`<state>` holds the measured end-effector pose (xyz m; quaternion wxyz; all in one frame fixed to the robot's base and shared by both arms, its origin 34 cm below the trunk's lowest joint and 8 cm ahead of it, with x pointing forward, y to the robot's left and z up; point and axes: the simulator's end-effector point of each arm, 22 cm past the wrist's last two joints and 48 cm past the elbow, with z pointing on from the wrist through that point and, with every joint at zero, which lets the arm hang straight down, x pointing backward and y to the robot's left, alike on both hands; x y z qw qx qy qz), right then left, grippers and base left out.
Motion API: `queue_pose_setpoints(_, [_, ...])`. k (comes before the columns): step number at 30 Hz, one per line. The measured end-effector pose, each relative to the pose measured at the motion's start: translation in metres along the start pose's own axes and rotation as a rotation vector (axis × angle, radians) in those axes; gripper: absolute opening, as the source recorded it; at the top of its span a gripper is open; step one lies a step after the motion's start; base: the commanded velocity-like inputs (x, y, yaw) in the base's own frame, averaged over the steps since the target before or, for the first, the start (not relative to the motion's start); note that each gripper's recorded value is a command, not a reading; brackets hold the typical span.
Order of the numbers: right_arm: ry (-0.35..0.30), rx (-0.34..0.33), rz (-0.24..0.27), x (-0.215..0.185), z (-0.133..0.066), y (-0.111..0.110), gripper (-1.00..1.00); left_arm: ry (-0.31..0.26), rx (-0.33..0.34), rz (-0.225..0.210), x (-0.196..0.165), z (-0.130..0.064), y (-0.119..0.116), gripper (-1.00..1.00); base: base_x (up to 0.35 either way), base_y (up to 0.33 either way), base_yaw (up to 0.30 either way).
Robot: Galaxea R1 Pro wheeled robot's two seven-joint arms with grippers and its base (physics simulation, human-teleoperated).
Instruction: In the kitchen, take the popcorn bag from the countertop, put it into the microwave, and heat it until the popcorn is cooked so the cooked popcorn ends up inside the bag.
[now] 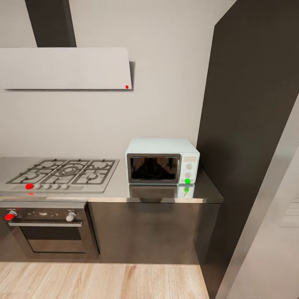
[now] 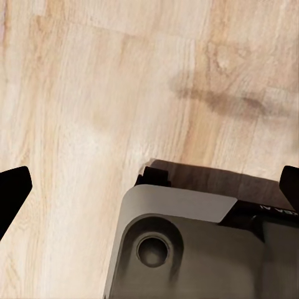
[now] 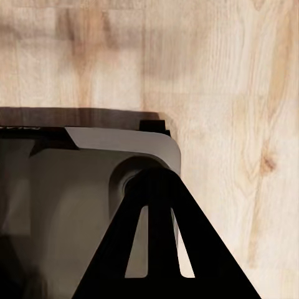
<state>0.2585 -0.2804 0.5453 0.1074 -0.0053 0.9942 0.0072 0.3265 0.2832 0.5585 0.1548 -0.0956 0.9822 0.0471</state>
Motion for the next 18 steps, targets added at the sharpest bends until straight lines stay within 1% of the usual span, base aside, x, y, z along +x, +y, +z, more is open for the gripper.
queue_pose_setpoints(5, [-0.002,0.001,0.002,-0.001,0.000,0.000,-1.00,0.000,0.000,0.000,0.000,0.000,0.000,1.00,0.000,0.000,0.000])
queue_pose_setpoints(7, [-0.017,0.000,-0.009,-0.006,0.000,0.000,-1.00,0.000,0.000,0.000,0.000,0.000,0.000,1.00,0.000,0.000,0.000])
queue_pose_setpoints(10, [-0.015,0.002,-0.010,-0.005,0.000,-0.001,-1.00,0.000,0.000,0.000,0.000,0.000,0.000,1.00,0.000,0.000,0.000])
queue_pose_setpoints(13, [-0.016,0.023,-0.006,-0.005,-0.001,-0.016,-1.00,0.000,0.000,0.000,0.000,0.000,0.000,1.00,0.000,0.000,0.000])
queue_pose_setpoints(18, [-0.017,0.023,-0.011,-0.005,-0.001,-0.016,-1.00,0.000,0.001,0.000,0.000,0.000,0.000,1.00,0.000,0.000,0.000])
